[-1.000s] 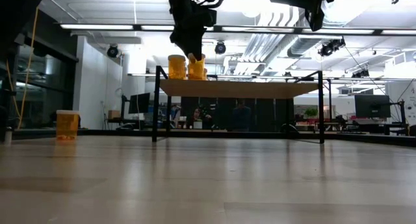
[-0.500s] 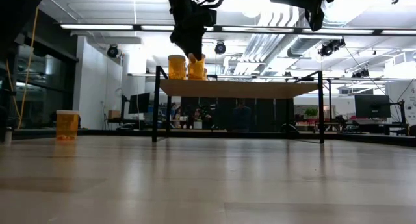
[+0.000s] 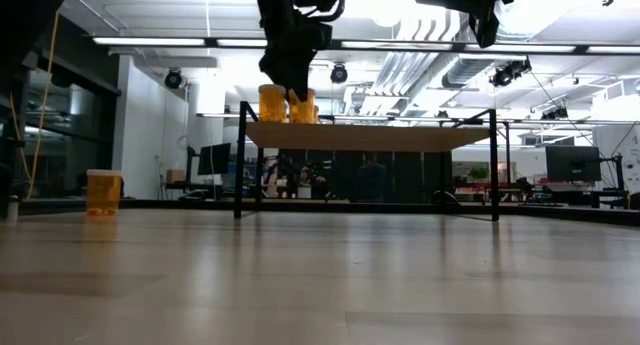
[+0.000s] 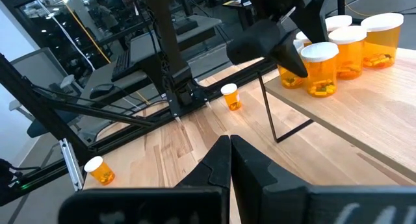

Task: Pick and place medicine bottles onto shelf by color
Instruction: Put the orange pill bottle on the shelf aligned with the other orange pill bottles, then put the orange pill bottle on the shelf

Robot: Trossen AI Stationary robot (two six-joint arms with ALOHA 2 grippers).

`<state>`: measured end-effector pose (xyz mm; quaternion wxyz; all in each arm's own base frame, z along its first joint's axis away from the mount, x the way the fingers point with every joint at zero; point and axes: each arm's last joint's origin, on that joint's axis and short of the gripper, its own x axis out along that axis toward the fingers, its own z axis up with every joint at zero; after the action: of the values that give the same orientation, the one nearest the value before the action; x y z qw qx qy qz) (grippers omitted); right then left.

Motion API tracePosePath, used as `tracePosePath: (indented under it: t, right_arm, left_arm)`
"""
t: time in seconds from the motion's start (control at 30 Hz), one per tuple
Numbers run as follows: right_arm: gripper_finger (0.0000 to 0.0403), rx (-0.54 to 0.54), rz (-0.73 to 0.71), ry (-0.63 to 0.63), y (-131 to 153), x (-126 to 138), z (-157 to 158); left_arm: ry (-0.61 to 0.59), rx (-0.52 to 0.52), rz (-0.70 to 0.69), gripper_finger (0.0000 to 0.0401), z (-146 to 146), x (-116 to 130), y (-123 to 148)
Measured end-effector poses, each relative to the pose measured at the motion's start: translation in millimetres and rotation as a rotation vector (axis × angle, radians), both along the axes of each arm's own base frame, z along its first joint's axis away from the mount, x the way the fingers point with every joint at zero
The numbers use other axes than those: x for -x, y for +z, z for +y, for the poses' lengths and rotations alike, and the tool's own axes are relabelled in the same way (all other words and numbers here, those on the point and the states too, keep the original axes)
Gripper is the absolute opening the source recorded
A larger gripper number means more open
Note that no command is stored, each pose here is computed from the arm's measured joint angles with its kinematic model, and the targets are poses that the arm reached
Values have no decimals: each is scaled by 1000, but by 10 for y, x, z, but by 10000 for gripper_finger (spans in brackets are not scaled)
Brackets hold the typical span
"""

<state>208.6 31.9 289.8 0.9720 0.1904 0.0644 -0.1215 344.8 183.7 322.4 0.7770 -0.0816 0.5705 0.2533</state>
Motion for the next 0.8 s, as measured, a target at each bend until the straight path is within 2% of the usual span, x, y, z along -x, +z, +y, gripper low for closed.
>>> tracePosePath:
  t: [0.47, 0.8]
  right_arm:
    - [0, 0, 0, 0, 0, 0, 0]
    - [0, 0, 0, 0, 0, 0, 0]
  left_arm:
    - [8, -9, -20, 294, 6, -11, 2]
    - [28, -57, -59, 294, -2, 107, 188]
